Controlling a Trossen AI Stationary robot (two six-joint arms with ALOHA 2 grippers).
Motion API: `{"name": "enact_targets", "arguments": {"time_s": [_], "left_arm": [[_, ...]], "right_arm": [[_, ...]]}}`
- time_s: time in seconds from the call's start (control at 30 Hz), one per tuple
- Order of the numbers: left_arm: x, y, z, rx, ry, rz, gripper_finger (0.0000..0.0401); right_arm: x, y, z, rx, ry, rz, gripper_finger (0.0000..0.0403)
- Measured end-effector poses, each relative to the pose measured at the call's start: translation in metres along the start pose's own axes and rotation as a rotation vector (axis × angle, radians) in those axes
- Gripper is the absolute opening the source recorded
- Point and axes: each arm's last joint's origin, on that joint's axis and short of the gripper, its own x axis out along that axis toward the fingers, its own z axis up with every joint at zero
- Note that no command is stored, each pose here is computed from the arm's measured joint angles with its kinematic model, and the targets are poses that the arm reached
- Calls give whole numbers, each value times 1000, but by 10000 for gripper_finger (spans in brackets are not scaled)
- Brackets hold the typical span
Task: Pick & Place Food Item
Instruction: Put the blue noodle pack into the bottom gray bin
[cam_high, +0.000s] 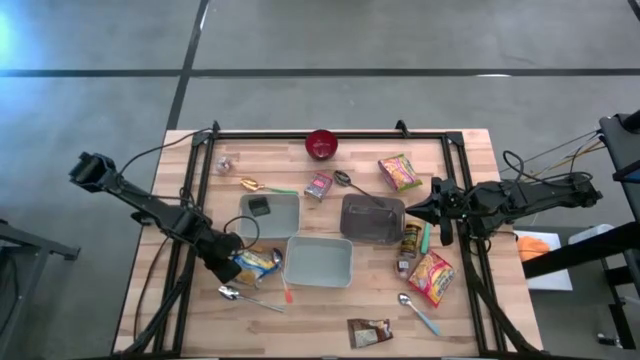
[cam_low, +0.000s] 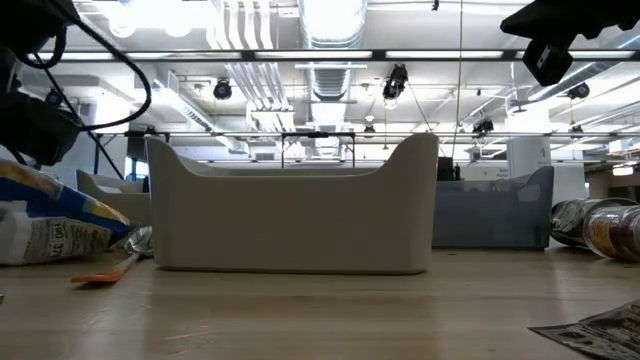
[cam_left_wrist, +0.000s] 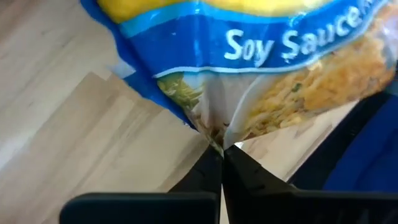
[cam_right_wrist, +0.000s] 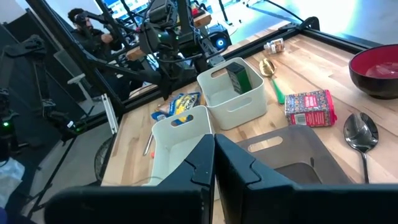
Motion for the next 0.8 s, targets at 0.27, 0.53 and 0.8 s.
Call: {"name": "enact_targets", "arguments": {"time_s": [0.27, 0.53, 0.8], "left_arm": [[-20, -31, 1, 146, -104, -83, 1], [-34, -50, 1, 226, -154, -128, 0], [-53, -69, -1, 279, -204, -173, 0]], "right_arm": [[0, 0, 0, -4, -1, -2, 8], [0, 0, 0, -5, -1, -2, 8], [0, 0, 0, -1, -1, -2, 8]]}}
